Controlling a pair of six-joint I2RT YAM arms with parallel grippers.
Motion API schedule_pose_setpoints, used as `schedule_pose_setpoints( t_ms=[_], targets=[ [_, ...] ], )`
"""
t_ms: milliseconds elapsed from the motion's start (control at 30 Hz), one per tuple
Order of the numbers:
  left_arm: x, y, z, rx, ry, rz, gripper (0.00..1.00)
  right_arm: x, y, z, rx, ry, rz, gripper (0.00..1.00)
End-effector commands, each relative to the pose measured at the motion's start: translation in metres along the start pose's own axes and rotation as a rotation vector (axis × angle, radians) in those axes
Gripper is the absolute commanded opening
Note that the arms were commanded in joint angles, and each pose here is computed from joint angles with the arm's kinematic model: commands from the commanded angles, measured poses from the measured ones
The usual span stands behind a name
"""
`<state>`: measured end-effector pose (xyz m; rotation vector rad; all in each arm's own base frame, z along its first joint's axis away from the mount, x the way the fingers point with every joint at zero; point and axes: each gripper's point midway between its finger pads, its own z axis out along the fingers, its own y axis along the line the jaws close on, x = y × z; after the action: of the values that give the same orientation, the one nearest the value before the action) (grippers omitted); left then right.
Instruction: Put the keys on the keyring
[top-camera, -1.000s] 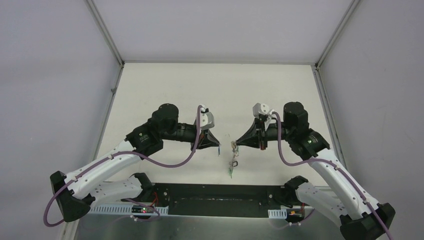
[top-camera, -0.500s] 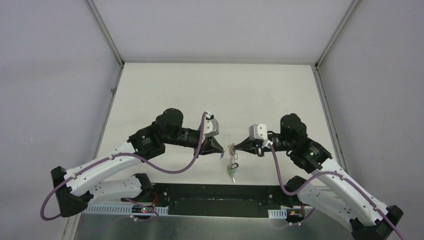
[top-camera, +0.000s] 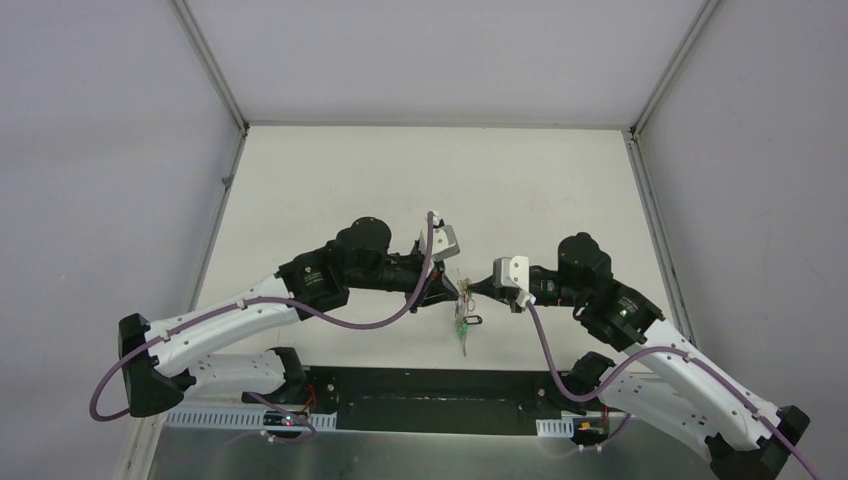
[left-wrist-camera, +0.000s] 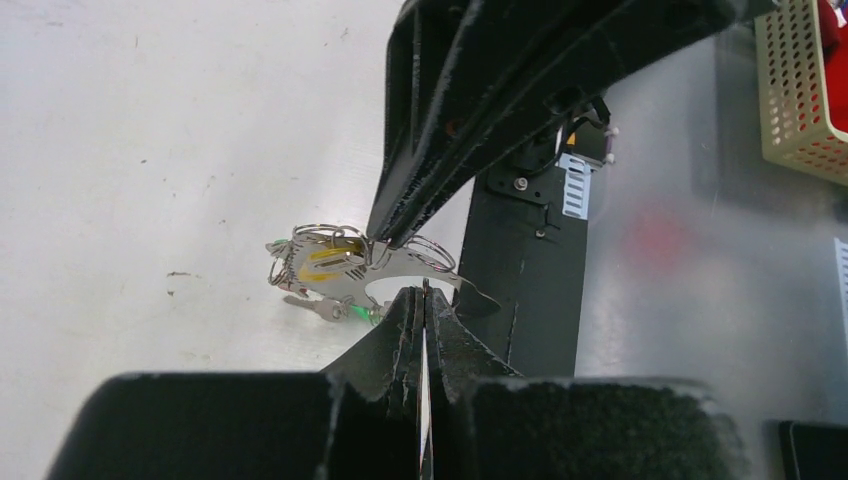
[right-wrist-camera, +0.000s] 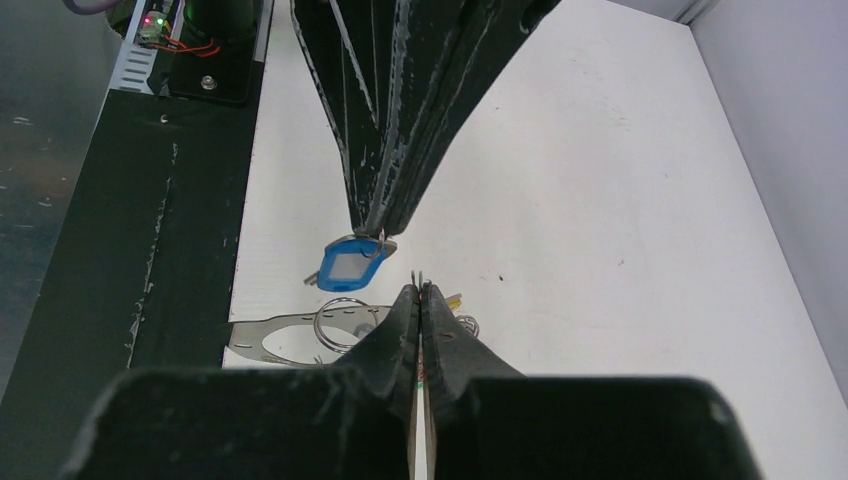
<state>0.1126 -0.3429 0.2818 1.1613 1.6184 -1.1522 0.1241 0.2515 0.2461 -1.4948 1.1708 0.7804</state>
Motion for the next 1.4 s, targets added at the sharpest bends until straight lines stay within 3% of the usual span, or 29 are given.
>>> schedule_pose_setpoints(
  t_ms=[0,600,1367],
  targets=[
    [-0.03,0.007,-0.001,-0.079,-0.076,-0.038,0.0,-0.024,-0.013,0.0,0.05,-0.071,-0.051,0.0],
    [-0.028,0.007,0.008,-0.071,-0.056,-0.055,0.0,-0.025,-0.009,0.003,0.037,-0.074,-0.028,0.0],
    [0.001,0.03,0.001,-0.204,0.005,-0.072,0.0,-0.034,-0.009,0.001,0.042,-0.107,-0.023,0.0]
  ],
)
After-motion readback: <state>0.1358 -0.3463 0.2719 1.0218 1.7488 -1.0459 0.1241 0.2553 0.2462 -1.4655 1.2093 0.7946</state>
